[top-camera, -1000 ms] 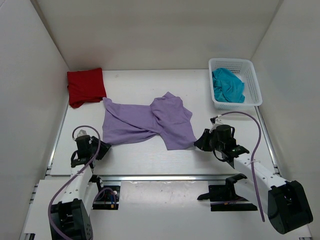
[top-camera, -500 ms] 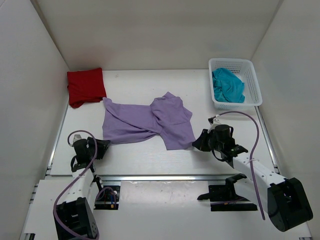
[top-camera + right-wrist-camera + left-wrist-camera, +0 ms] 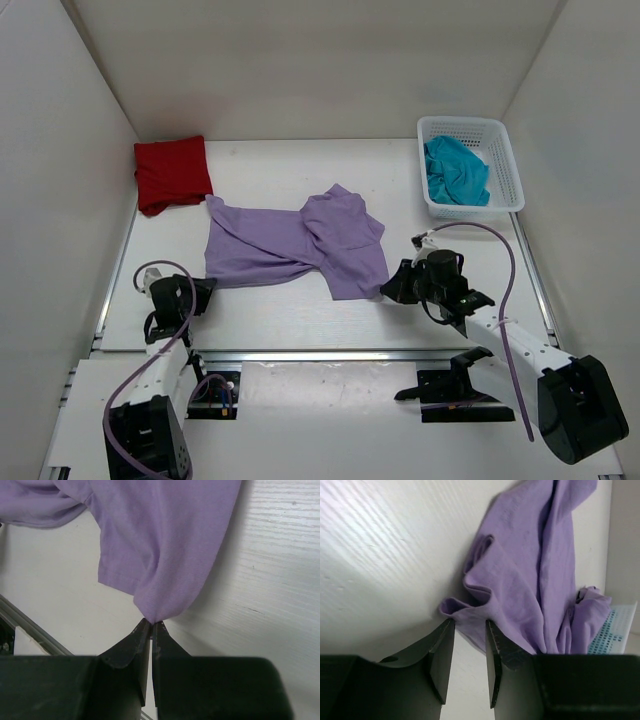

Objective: Fold and stack the t-shirts
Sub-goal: Flatten out the tshirt

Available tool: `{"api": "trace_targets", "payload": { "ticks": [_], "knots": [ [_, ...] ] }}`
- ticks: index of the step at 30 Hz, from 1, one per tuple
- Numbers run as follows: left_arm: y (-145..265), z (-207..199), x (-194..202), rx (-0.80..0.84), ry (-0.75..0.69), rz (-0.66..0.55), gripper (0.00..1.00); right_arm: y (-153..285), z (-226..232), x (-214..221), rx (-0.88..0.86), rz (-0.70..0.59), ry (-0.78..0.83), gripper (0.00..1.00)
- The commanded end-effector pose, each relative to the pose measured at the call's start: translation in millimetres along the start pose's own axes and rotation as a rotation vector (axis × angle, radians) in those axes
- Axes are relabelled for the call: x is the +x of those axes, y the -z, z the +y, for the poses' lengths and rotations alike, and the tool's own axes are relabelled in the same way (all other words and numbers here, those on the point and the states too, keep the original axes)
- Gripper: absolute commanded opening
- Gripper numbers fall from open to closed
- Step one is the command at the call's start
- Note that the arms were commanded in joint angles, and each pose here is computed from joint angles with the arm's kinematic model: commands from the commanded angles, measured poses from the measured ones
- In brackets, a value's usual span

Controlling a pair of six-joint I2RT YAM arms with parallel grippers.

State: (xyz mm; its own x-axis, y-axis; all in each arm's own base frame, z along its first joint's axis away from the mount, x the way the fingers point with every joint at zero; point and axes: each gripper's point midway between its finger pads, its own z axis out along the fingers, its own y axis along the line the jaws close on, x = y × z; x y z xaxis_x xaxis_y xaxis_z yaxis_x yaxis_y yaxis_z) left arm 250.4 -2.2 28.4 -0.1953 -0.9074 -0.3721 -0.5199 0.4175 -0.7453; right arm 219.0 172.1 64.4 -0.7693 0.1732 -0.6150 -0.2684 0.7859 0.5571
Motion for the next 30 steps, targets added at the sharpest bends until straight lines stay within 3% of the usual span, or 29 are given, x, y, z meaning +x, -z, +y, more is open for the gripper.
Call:
{"api": "trace_targets", "payload": {
  "ticks": [1,6,9,14,16,18,22,28,30],
  "knots": [
    [-1.3,6.1,7.7,0.005,0.003,-0.018,0.42,1.4,8.2,-13.1,-0.029,-0.052,0.030,0.00],
    [-2.0,5.2,6.3,0.003,0.009,-0.022,0.38,2.0,6.8,-11.0,-0.028,-0.052,0.024,0.00],
    [-1.9,14.8,8.0,-0.035,0.000,-0.023,0.51,2.2,8.1,-14.2,-0.031,-0.060,0.024,0.00],
    [-3.2,28.1,11.9,-0.067,-0.004,-0.020,0.60,1.3,8.1,-15.2,-0.031,-0.059,0.024,0.00],
    [-4.7,27.4,11.2,-0.075,-0.007,-0.015,0.56,1.9,8.5,-14.0,-0.035,-0.057,0.025,0.00],
    [-6.6,29.7,11.8,-0.084,-0.002,-0.008,0.43,2.0,9.4,-14.4,-0.038,-0.057,0.025,0.00],
    [-9.9,17.9,13.5,-0.077,-0.020,0.010,0.31,1.9,6.1,-15.7,-0.033,-0.061,0.016,0.00],
    [-10.2,17.9,9.7,-0.076,-0.031,-0.005,0.28,1.5,8.1,-15.8,-0.042,-0.062,0.012,0.00],
    [-10.5,17.9,7.5,-0.080,-0.033,-0.007,0.32,1.0,8.0,-14.5,-0.047,-0.059,0.018,0.00]
  ]
}}
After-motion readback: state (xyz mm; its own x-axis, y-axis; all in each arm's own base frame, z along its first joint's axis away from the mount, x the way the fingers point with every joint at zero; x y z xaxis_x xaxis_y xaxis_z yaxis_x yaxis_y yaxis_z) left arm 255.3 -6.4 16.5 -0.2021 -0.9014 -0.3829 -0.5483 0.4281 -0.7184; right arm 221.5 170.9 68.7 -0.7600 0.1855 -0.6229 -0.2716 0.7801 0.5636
